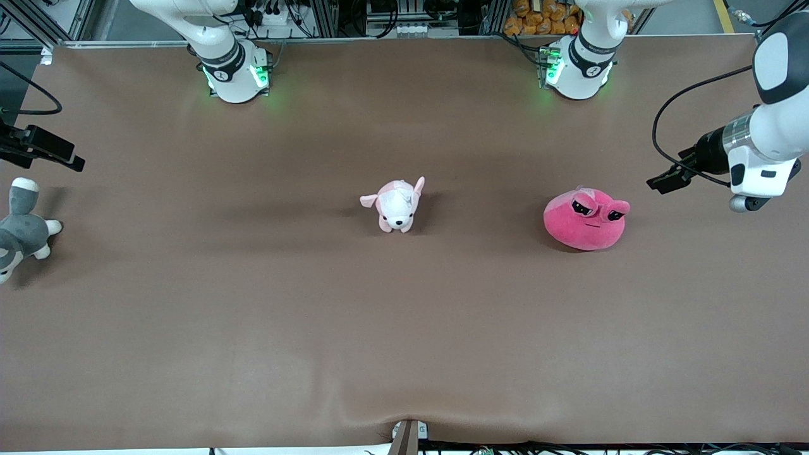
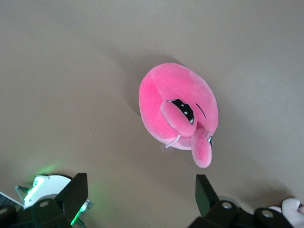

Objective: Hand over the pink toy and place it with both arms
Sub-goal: 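Move the left gripper toward the pink plush and lower it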

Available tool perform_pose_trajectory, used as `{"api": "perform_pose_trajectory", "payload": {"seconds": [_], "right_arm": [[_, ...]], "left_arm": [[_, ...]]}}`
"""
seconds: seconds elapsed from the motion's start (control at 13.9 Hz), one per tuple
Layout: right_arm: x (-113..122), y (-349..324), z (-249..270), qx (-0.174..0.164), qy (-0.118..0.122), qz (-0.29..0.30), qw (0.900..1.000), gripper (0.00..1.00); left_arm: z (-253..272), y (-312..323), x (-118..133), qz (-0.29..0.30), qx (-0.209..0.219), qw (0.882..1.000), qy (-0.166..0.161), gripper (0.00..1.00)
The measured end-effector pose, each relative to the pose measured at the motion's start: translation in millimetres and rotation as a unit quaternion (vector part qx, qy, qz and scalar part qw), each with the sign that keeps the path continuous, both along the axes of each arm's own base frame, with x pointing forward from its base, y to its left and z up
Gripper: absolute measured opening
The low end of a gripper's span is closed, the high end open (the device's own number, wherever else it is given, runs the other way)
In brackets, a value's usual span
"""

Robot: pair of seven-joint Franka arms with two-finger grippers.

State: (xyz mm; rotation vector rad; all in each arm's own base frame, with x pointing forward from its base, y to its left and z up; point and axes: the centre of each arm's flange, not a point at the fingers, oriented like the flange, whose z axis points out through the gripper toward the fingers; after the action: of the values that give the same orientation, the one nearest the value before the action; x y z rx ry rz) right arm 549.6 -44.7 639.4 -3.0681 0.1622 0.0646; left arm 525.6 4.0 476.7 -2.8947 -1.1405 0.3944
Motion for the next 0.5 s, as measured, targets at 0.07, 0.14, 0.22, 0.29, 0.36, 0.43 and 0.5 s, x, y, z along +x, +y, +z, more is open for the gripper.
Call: {"api": "perform_pose_trajectory", "payload": {"seconds": [0.07, 0.14, 0.22, 0.29, 0.36, 0.43, 0.5], "right_arm": [[0.1, -0.8, 0.1, 0.0, -0.001, -0.001, 1.0, 1.0], [-0.2, -3.6, 0.1, 0.0, -0.001, -0.003, 1.0, 1.0], [-0.7, -8.6, 0.1, 0.0, 0.0, -0.008, 1.0, 1.0], [-1.2, -13.3, 0.0, 0.0, 0.0, -0.012, 1.0, 1.0], [-1.5, -15.5, -0.1, 0.0, 0.0, -0.014, 1.0, 1.0], [-1.6, -15.3, -0.2, 0.0, 0.001, -0.014, 1.0, 1.0], [-1.4, -13.8, -0.2, 0.0, 0.001, -0.012, 1.0, 1.0]], "left_arm": [[-7.2, 3.8, 2.4, 0.02, -0.017, 1.0, 0.006, 1.0], [-14.7, 10.9, 5.2, 0.045, -0.042, 0.998, 0.011, 1.0], [-22.6, 22.5, 7.8, 0.073, -0.067, 0.995, 0.016, 1.0], [-30.7, 37.4, 9.3, 0.105, -0.088, 0.99, 0.022, 1.0], [-39.8, 54.1, 10.2, 0.14, -0.103, 0.984, 0.03, 1.0], [-48.3, 65.9, 11.5, 0.17, -0.109, 0.979, 0.037, 1.0], [-55.9, 70.4, 13.9, 0.196, -0.107, 0.974, 0.043, 1.0]]}}
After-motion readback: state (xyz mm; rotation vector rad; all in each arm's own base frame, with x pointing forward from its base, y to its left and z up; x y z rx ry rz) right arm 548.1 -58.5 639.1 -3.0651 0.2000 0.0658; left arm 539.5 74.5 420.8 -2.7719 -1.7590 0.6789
